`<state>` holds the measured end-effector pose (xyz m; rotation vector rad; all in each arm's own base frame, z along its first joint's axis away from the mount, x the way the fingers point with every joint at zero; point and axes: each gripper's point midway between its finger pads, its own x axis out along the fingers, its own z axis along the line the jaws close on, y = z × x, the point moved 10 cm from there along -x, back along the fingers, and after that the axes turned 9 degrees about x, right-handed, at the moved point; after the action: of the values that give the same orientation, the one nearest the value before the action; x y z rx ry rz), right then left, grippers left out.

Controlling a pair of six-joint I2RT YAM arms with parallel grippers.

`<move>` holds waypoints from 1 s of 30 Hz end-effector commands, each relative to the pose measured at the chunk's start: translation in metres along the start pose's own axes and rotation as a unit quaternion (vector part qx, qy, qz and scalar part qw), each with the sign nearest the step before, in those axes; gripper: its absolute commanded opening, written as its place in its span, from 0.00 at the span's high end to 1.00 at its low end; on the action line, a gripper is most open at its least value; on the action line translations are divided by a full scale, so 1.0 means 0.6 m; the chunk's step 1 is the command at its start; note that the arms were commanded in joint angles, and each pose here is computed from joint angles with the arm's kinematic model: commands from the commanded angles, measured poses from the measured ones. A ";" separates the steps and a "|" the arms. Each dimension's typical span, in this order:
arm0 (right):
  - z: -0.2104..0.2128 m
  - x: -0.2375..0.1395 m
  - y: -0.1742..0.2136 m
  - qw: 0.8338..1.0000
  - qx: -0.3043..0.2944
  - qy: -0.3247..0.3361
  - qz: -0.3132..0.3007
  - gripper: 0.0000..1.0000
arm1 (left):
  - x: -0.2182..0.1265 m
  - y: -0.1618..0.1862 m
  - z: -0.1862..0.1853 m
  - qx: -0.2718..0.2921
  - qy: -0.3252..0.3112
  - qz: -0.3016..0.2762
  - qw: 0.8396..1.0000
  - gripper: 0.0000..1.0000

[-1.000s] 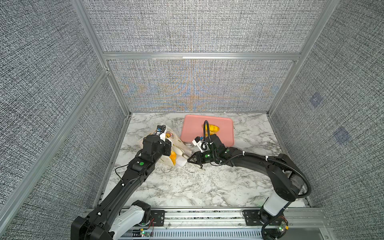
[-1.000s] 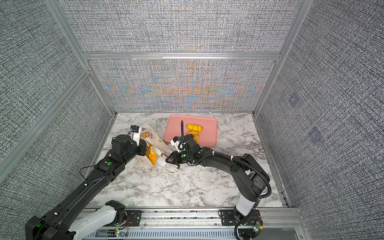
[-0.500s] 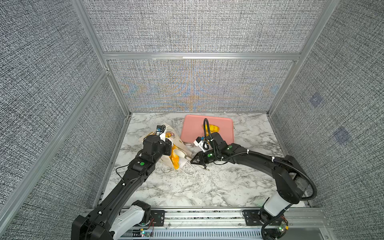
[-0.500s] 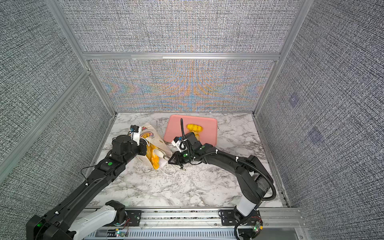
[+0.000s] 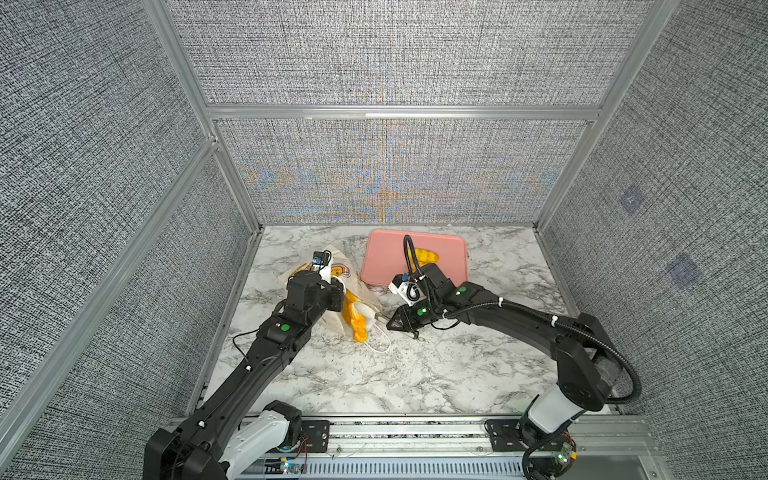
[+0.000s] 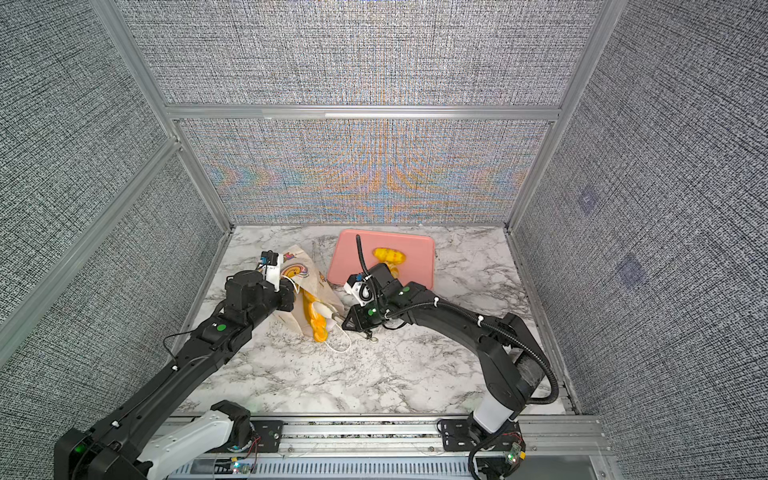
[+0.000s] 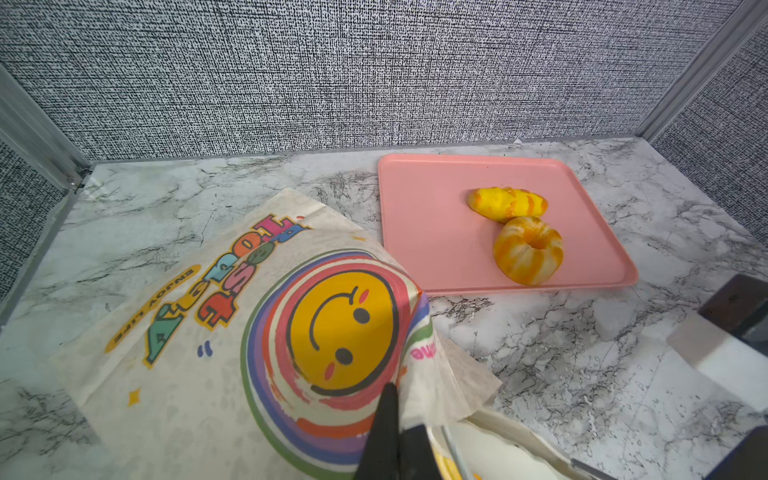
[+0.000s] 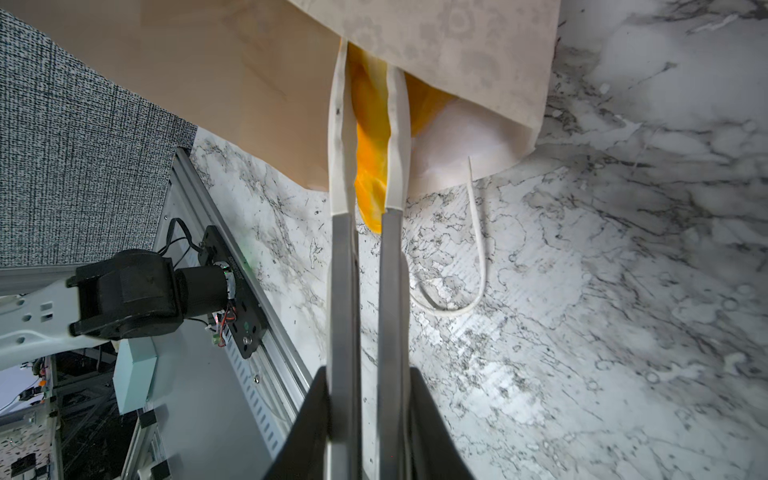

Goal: Take the fake bread out of the paper bag
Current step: 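Pinch the twisted yellow bread inside the bag with the tongs, then pull the twisted bread out of the bag and swing it over the tray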

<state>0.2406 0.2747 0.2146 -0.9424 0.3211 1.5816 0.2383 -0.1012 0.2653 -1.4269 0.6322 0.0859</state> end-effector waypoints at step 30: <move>0.062 -0.183 0.161 0.999 0.001 -0.042 -0.026 1.00 | 0.008 -0.040 0.009 -0.035 -0.040 -0.030 0.998 1.00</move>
<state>0.1397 0.2094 0.2748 -0.8774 0.2385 1.6152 0.2513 -0.1028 0.2781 -1.4765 0.5683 0.1134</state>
